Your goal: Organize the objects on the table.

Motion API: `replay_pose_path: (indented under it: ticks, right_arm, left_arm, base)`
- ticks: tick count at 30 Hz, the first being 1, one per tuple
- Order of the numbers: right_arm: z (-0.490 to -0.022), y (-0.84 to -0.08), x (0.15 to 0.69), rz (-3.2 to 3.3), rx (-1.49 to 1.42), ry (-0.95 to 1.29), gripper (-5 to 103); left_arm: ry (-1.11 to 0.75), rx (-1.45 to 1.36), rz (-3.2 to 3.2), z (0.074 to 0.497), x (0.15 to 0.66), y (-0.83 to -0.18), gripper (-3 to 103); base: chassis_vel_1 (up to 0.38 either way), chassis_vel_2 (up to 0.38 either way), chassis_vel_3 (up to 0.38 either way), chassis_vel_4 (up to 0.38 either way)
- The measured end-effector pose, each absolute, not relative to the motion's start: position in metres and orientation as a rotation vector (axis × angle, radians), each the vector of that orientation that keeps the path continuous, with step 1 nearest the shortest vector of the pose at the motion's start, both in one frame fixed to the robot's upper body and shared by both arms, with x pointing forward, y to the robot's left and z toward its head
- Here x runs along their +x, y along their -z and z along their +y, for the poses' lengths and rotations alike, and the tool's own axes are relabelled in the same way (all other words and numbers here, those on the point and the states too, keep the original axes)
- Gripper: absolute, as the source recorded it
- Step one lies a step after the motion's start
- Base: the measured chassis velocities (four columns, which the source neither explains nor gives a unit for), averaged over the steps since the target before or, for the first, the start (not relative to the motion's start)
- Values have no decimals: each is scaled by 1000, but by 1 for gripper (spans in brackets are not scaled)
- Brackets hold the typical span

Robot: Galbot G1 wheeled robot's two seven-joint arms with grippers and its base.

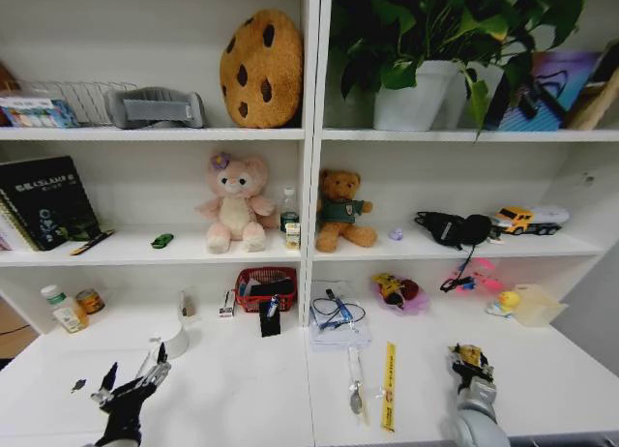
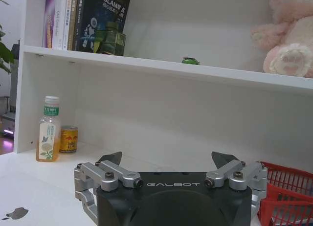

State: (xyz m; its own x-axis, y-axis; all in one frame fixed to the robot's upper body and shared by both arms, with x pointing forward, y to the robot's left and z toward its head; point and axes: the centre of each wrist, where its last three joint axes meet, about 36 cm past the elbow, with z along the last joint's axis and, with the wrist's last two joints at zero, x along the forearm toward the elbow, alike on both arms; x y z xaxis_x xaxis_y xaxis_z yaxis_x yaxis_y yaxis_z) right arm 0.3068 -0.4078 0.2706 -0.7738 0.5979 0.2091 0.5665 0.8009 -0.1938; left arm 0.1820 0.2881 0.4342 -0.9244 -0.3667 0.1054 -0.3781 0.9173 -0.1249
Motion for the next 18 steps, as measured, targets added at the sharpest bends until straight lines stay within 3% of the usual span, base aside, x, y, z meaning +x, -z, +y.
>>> replay_pose_path:
  ticks: [2,4,7,9,11,18]
  right_arm:
    - [-408,-270,306,-2730,-902,-174,38]
    - [-409,-270,304,-2733,-908,-182,22]
    - [-409,-271,303,-2740,-908,-191,12]
    - [-409,-271,303,-2740,-908,-191,12]
    - [-405,-281,306,-2775,-902,-189,1]
    - [-392,-307,325,-2878,-793,-175,1]
  left_arm:
    - [-219,584,-2998,288,182,-434,100]
    - [-217,585,-2997,289,180,-434,100]
    - [-217,585,-2999,289,180,-435,100]
    - [-217,585,-2999,289,180,-435,100]
    - [-225,590,-3001,288,178,-435,100]
    - [-220,595,-3003,289,176,-436,100]
  base:
    - [0,0,0,0]
    - [0,0,0,0]
    - [0,0,0,0]
    - [0,0,0,0]
    - [0,0,0,0]
    - [0,0,0,0]
